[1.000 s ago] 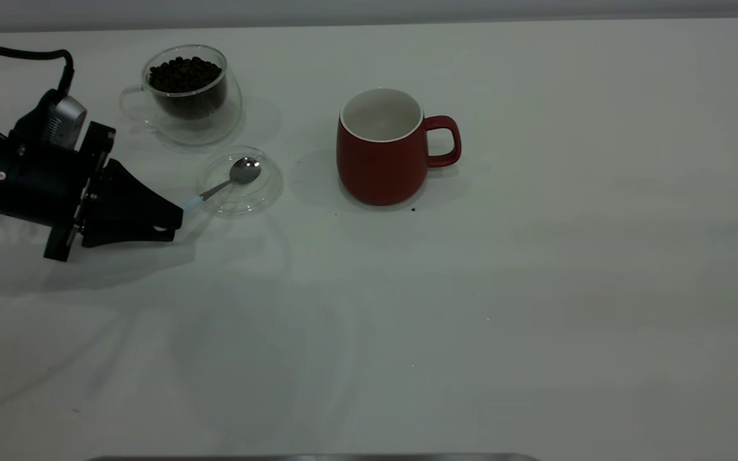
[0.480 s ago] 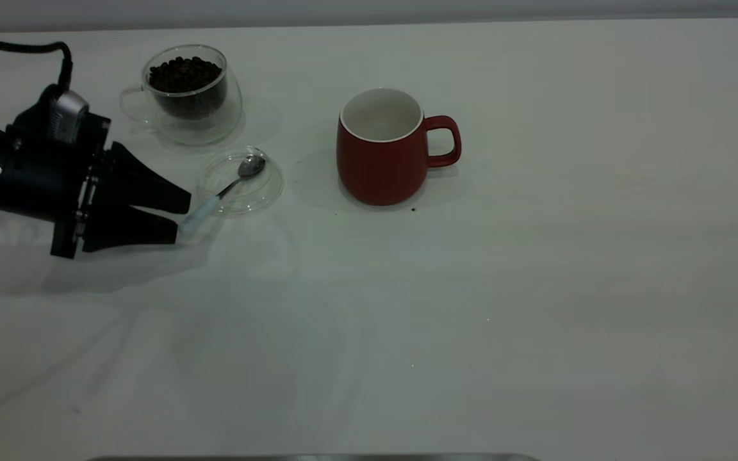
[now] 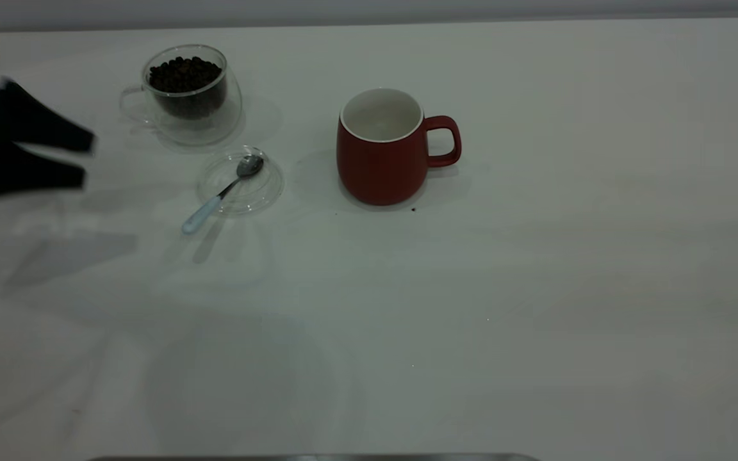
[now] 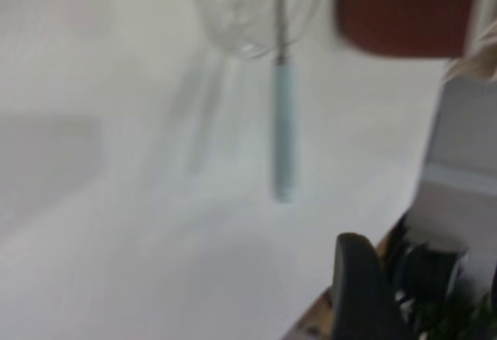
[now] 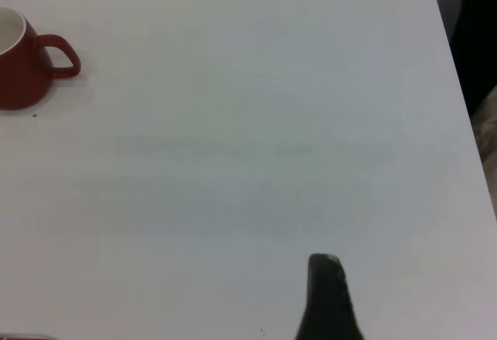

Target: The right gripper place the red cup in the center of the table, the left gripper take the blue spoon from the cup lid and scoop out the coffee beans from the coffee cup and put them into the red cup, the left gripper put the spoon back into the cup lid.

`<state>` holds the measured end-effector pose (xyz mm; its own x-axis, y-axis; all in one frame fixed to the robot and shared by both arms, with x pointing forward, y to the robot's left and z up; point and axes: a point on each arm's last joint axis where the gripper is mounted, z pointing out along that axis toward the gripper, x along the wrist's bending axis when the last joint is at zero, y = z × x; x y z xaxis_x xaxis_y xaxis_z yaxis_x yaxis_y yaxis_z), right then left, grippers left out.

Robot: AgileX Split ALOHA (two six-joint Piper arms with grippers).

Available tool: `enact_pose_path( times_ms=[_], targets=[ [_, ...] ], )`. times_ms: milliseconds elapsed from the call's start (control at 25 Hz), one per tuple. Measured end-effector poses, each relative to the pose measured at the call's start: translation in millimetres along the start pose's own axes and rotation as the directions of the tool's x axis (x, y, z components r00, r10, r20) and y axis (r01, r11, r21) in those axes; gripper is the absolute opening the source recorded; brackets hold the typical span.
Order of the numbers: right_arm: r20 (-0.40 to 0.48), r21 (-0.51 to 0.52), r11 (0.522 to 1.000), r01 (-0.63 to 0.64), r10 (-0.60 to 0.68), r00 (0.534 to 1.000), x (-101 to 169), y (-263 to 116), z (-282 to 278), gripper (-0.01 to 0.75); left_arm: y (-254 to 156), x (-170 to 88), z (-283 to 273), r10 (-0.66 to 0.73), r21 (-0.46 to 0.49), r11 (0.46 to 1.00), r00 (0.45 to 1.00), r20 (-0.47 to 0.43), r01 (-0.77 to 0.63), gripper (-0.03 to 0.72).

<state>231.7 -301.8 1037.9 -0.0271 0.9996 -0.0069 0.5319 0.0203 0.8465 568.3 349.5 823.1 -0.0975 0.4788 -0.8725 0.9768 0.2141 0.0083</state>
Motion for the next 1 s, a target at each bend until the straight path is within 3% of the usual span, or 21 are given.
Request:
enact_pose_path(
  times_ms=[160, 320, 400, 480, 680, 840, 1000],
  targets=[
    [0.0, 0.0, 1.0, 0.0, 0.0, 1.0, 0, 0, 0, 0.573, 11, -56, -36, 0.105, -0.143, 0.985, 0.992, 0.074, -0.093, 0.456],
    [0.0, 0.0, 1.0, 0.0, 0.0, 1.0, 0, 0, 0, 0.573, 5, -139, -80, 0.257, -0.266, 0.934, 0.966, 0.038, -0.238, 0.452],
    [0.0, 0.0, 1.0, 0.0, 0.0, 1.0, 0, 0, 0, 0.573, -8, -175, -103, 0.277, -0.263, 0.92, 0.957, -0.088, -0.291, 0.435],
    [0.0, 0.0, 1.0, 0.0, 0.0, 1.0, 0, 0, 0, 0.573, -28, -206, -127, 0.291, -0.251, 0.897, 0.913, -0.285, -0.364, 0.414],
    [0.0, 0.0, 1.0, 0.0, 0.0, 1.0, 0, 0, 0, 0.573, -81, -239, -171, 0.128, -0.245, 0.894, 0.737, -0.663, -0.375, 0.39],
    [0.0, 0.0, 1.0, 0.0, 0.0, 1.0, 0, 0, 0, 0.573, -110, -249, -183, 0.008, -0.264, 0.907, 0.64, -0.769, -0.328, 0.388],
    [0.0, 0.0, 1.0, 0.0, 0.0, 1.0, 0, 0, 0, 0.573, -128, -277, -159, 0.17, -0.152, 0.885, 0.609, -0.775, -0.44, 0.388]
  ],
)
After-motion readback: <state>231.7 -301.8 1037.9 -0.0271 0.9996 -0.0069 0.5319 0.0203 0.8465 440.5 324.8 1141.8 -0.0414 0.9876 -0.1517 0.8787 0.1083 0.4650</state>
